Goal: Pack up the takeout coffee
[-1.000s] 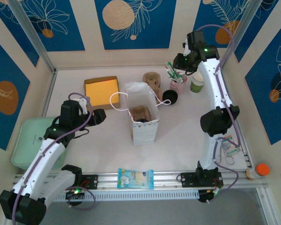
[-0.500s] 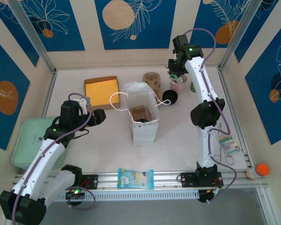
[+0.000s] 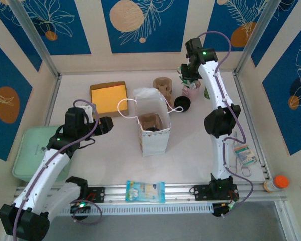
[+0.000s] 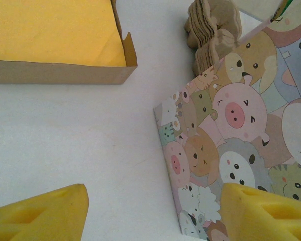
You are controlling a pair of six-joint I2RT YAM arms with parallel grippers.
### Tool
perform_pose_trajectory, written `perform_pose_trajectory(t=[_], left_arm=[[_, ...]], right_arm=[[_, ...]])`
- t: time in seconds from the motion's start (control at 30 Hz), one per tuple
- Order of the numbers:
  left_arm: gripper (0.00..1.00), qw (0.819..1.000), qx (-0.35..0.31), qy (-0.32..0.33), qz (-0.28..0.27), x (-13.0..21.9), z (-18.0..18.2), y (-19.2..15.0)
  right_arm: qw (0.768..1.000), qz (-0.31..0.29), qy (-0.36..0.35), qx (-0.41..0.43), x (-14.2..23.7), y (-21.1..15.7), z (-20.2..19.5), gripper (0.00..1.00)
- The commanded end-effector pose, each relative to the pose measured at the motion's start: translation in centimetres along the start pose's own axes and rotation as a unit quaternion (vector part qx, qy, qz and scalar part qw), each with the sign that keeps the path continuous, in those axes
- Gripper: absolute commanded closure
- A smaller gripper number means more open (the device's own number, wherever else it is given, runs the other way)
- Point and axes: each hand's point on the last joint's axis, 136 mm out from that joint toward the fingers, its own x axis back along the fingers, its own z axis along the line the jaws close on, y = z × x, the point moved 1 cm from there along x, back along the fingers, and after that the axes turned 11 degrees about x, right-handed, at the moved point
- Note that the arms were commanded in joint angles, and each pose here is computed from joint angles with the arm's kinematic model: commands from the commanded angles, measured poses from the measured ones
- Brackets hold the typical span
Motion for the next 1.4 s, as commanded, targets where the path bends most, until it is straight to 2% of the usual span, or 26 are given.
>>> perform_pose_trajectory(t=[0.0, 0.1, 0.3, 1.0, 1.37], left_arm=[[0.30, 1.000, -0.003, 0.004, -0.007, 0.4, 0.3, 0.1], [0.30, 1.000, -0.004, 0.005, -0.008, 0.5, 0.3, 0.1], [0.30, 1.000, -0.005, 0.006, -0.009, 0.5, 0.3, 0.2], [0.30, 1.000, -0.009, 0.001, -0.015, 0.8, -0.2, 0.6], [0.30, 1.000, -0.012, 0.000, -0.019, 1.0, -0.4, 0.9]], right_arm=[[1.000, 0.012, 0.008, 0.004, -1.2, -0.2, 0.1, 0.75], [1.000, 0.014, 0.007, 0.003, -1.3, -0.3, 0.1, 0.77], [1.000, 0.011, 0.005, 0.003, -0.8, -0.2, 0.1, 0.88], [0.998, -0.030, -0.036, 0.030, 5.3, 0.1, -0.1, 0.88], [0.996, -0.074, -0.045, 0.037, 10.4, 0.0, 0.2, 0.90]])
